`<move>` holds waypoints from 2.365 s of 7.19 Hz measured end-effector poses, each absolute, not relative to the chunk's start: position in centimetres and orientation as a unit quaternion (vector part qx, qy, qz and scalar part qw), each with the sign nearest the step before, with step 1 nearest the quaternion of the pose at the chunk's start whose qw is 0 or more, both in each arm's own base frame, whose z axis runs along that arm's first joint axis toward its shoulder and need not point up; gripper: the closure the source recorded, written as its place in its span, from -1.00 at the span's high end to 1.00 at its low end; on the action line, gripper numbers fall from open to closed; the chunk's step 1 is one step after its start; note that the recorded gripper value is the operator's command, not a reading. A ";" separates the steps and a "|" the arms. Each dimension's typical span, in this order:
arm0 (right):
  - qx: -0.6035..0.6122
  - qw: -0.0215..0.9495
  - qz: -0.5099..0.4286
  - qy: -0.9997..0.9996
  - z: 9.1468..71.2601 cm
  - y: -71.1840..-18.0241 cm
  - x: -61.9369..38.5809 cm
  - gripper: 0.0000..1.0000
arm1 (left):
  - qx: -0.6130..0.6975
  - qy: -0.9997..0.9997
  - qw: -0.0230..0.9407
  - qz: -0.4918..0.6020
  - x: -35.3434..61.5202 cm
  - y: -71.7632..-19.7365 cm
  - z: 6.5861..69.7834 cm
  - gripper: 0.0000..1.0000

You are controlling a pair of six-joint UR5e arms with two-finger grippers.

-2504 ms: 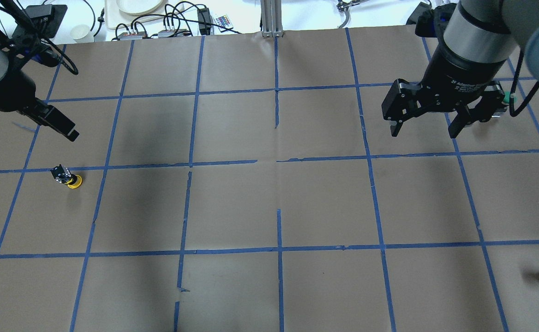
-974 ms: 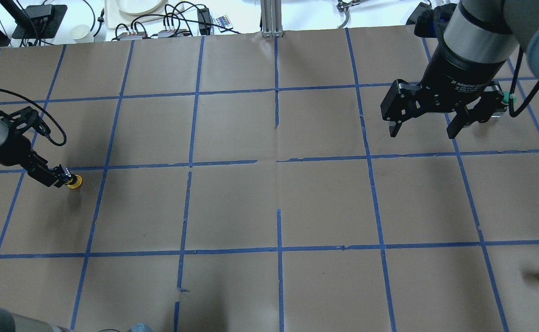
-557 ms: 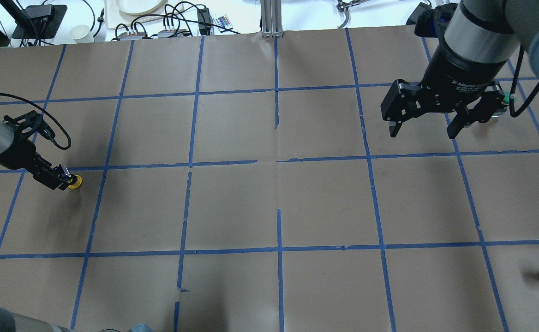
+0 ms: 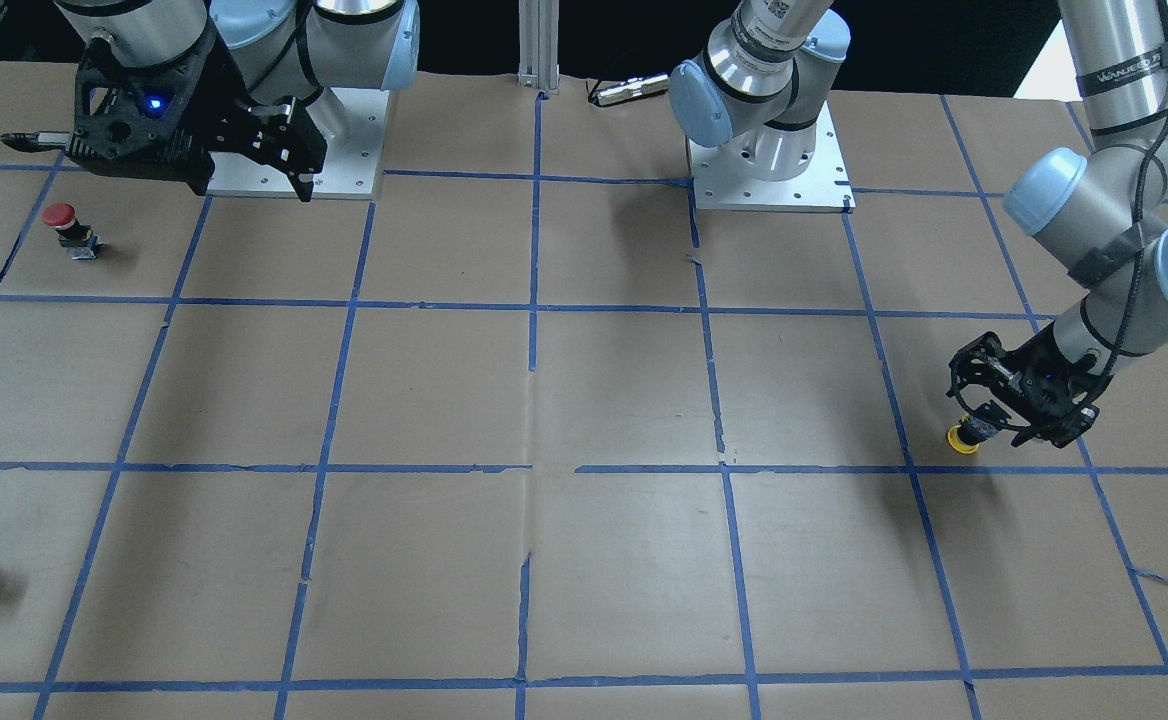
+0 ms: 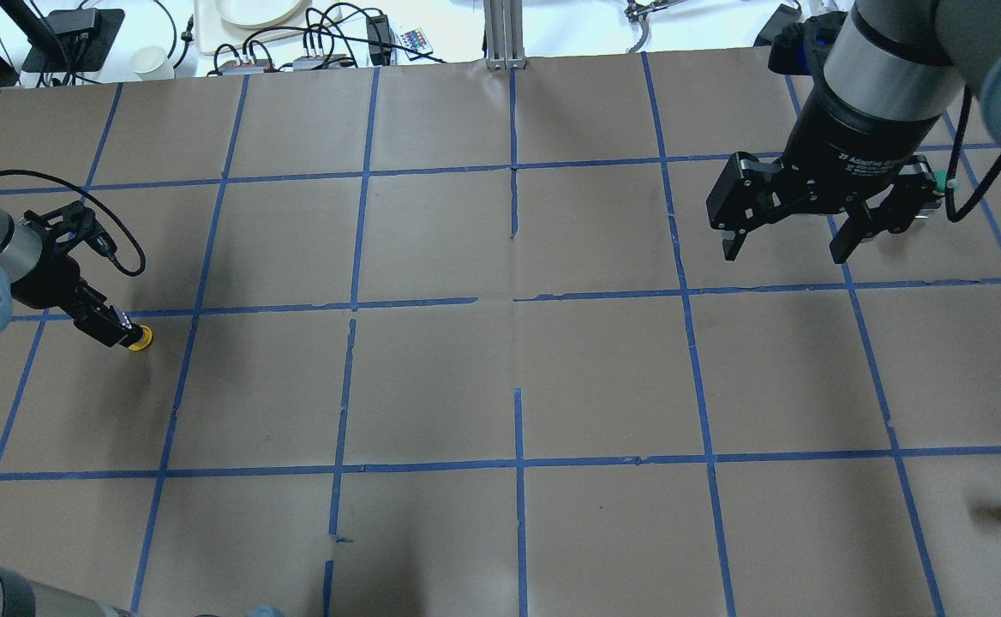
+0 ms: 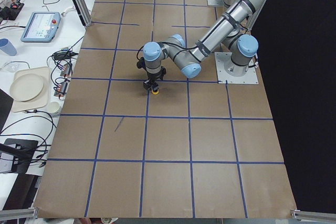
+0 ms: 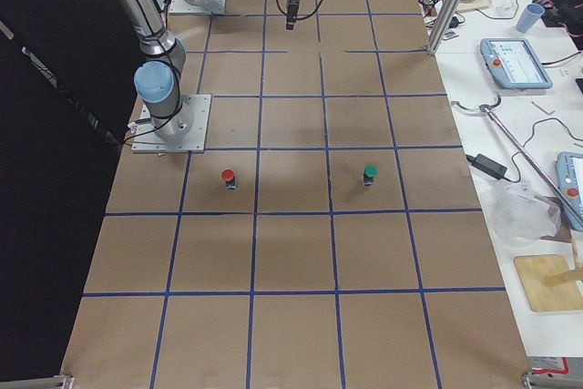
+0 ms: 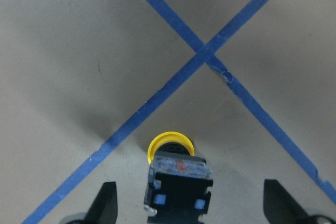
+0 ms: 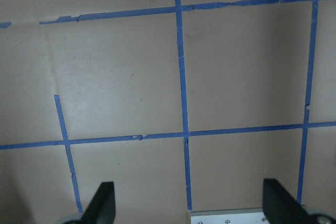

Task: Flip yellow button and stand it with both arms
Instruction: 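Lower the left gripper onto the yellow button and close on its base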

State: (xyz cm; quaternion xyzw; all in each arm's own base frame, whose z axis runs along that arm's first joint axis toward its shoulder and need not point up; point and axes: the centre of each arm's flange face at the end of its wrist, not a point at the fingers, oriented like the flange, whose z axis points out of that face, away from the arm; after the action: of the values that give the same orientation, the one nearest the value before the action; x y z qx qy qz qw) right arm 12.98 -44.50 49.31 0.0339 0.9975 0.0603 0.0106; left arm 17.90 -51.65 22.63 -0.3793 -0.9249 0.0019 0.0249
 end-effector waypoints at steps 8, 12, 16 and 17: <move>0.038 0.011 0.058 0.998 49.4 -44.5 13.0 1.00 | -0.418 -0.908 0.004 0.009 17.9 -52.1 22.6 0.87; 0.038 0.010 0.063 0.997 49.2 -44.5 13.0 1.00 | -0.428 -0.904 -0.004 -0.005 18.3 -51.8 22.5 0.83; 0.038 0.010 0.063 0.997 49.1 -44.5 13.0 1.00 | -0.453 -0.892 -0.002 -0.006 18.4 -51.9 22.2 0.01; 0.038 0.009 0.063 0.997 49.2 -44.5 13.0 1.00 | -0.455 -0.891 -0.003 -0.006 18.4 -51.9 22.4 -0.28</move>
State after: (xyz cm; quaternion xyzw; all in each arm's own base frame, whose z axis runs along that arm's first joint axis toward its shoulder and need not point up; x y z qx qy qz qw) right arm 13.00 -44.50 49.15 0.0383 0.9973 0.0627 0.0094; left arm 18.42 -51.86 22.36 -0.4545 -0.8907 -0.0065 -0.0025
